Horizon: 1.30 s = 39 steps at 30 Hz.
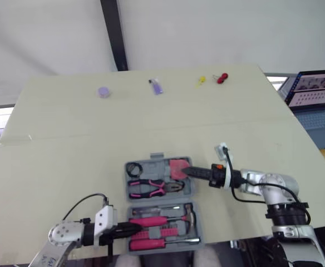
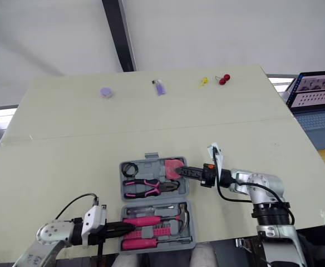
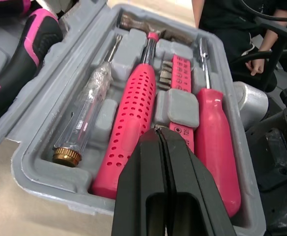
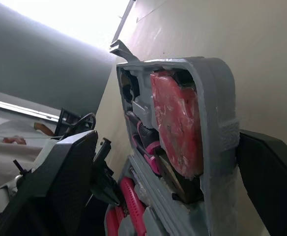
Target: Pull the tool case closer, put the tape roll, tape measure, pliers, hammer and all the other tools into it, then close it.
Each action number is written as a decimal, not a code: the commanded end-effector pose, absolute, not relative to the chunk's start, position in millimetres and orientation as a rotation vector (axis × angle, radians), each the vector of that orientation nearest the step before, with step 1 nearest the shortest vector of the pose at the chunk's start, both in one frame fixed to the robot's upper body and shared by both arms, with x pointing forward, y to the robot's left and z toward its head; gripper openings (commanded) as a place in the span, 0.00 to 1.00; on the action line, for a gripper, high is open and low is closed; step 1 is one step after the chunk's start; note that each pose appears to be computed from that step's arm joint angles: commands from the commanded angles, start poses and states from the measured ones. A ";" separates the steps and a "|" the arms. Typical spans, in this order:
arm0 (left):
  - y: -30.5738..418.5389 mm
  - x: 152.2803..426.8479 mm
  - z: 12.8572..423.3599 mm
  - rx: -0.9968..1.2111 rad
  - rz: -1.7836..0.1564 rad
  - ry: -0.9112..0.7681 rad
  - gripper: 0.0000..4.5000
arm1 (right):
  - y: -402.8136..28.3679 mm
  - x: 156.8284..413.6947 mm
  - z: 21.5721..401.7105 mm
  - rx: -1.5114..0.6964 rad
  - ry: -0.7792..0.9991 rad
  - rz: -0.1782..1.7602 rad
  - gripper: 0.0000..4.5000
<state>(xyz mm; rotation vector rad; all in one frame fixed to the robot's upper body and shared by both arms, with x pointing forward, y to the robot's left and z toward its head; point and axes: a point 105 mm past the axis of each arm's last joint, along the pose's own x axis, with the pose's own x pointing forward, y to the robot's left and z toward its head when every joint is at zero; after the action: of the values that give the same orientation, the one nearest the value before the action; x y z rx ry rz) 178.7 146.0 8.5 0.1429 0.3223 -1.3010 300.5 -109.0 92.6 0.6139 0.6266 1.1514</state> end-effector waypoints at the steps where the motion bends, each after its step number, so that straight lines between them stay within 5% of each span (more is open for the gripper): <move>1: 163.1 168.8 -18.6 0.054 -1.192 0.483 0.00 | -102.1 297.5 113.0 0.538 0.570 1.266 0.99; 28: 172.0 174.4 -26.0 -0.050 -0.992 0.390 0.00 | -109.6 257.9 153.6 0.078 0.592 1.571 0.99; 39: 185.2 171.7 -28.4 -0.022 -0.957 0.381 0.00 | -107.2 209.4 144.3 -0.062 0.654 1.732 0.99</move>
<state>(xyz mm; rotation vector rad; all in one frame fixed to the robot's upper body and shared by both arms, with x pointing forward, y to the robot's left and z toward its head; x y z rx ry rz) 182.1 148.6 2.8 -0.0107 0.2005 -1.1164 219.1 -110.7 139.9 -0.0222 0.6779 1.6693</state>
